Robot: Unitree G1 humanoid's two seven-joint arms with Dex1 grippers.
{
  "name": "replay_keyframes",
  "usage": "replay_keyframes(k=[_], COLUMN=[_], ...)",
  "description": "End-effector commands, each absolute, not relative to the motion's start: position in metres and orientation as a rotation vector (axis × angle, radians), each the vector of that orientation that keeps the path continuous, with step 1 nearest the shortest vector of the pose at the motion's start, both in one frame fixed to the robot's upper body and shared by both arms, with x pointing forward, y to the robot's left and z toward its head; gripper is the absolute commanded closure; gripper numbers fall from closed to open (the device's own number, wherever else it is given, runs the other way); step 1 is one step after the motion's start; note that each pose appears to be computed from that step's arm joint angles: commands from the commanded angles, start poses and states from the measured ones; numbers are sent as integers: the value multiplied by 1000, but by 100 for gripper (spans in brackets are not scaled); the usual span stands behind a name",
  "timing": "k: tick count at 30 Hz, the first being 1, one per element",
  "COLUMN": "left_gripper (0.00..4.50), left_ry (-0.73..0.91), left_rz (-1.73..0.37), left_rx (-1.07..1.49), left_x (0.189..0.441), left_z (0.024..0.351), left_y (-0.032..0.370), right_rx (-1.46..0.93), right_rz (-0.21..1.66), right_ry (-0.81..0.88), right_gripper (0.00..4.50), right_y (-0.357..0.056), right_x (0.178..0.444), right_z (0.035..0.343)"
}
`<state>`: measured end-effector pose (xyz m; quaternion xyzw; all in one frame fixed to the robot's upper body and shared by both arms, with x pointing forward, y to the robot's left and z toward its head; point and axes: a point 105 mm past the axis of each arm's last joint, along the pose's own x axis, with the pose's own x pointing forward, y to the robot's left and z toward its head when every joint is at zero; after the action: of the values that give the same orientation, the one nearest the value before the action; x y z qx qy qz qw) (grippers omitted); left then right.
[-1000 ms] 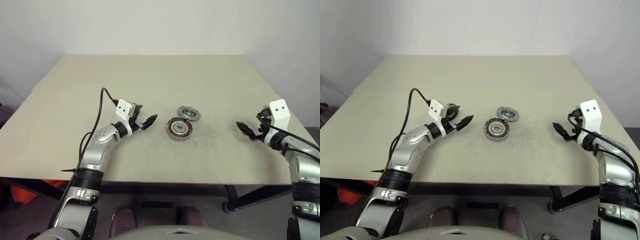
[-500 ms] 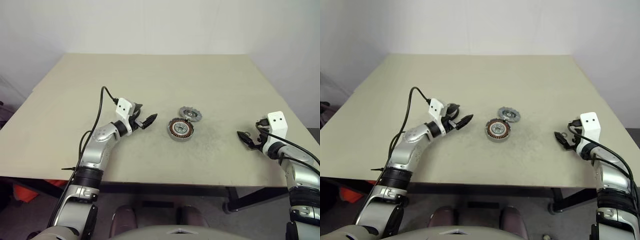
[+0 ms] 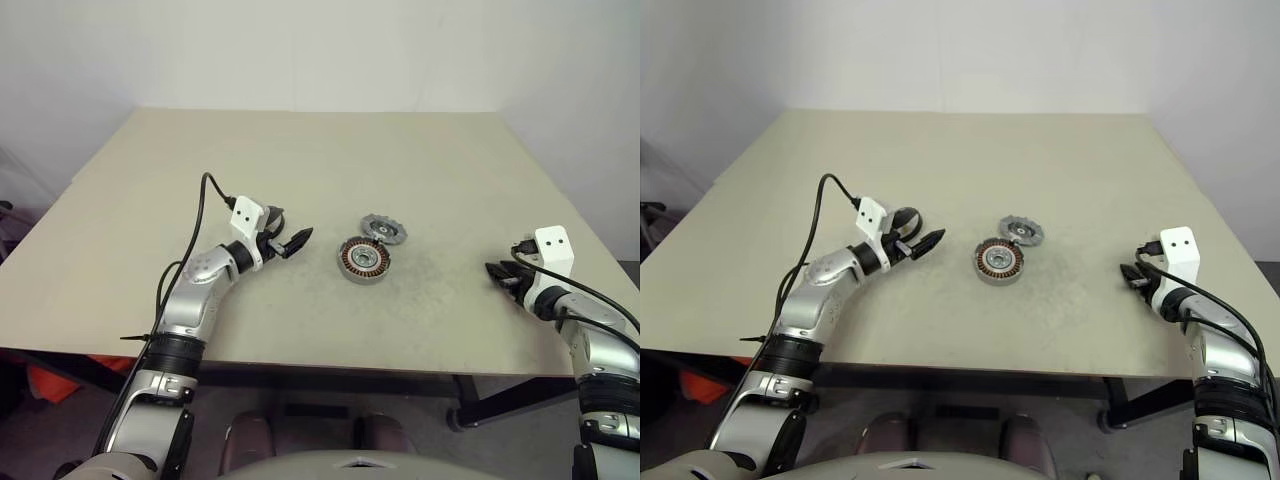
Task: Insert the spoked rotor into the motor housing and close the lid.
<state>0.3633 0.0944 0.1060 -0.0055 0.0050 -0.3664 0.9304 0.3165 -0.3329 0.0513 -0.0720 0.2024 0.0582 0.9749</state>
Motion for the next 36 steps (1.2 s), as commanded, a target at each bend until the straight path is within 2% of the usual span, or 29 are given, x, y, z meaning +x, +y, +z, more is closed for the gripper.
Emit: replay_keyframes(k=[1, 8, 13, 20, 24, 25, 31, 34, 36], left_gripper=[0, 0, 0, 0, 0, 0, 0, 0, 0], left_ry=[-45, -43, -37, -37, -39, -39, -41, -37, -35], left_rz=[-751, -752, -756, -766, -765, -763, -761, -777, -783], left_rx=[8, 5, 5, 7, 9, 9, 7, -1, -3], left_x=[364, 362, 362, 364, 364, 364, 364, 363, 363], left_z=[120, 120, 119, 120, 121, 121, 121, 121, 121], left_y=[95, 95, 95, 92, 93, 93, 94, 92, 91], right_rx=[-148, -119, -100, -48, -38, -37, -77, -89, -96], right_rz=[131, 141, 104, 72, 79, 92, 217, 437, 542], right_ry=[424, 432, 470, 491, 489, 481, 379, 265, 235], right_gripper=[307, 307, 307, 307, 391, 391, 391, 391, 391], right_y=[-334, -333, -342, -342, -339, -336, -303, -243, -211], right_x=[312, 304, 290, 290, 293, 294, 310, 320, 320], right_z=[53, 55, 45, 37, 38, 41, 71, 109, 121])
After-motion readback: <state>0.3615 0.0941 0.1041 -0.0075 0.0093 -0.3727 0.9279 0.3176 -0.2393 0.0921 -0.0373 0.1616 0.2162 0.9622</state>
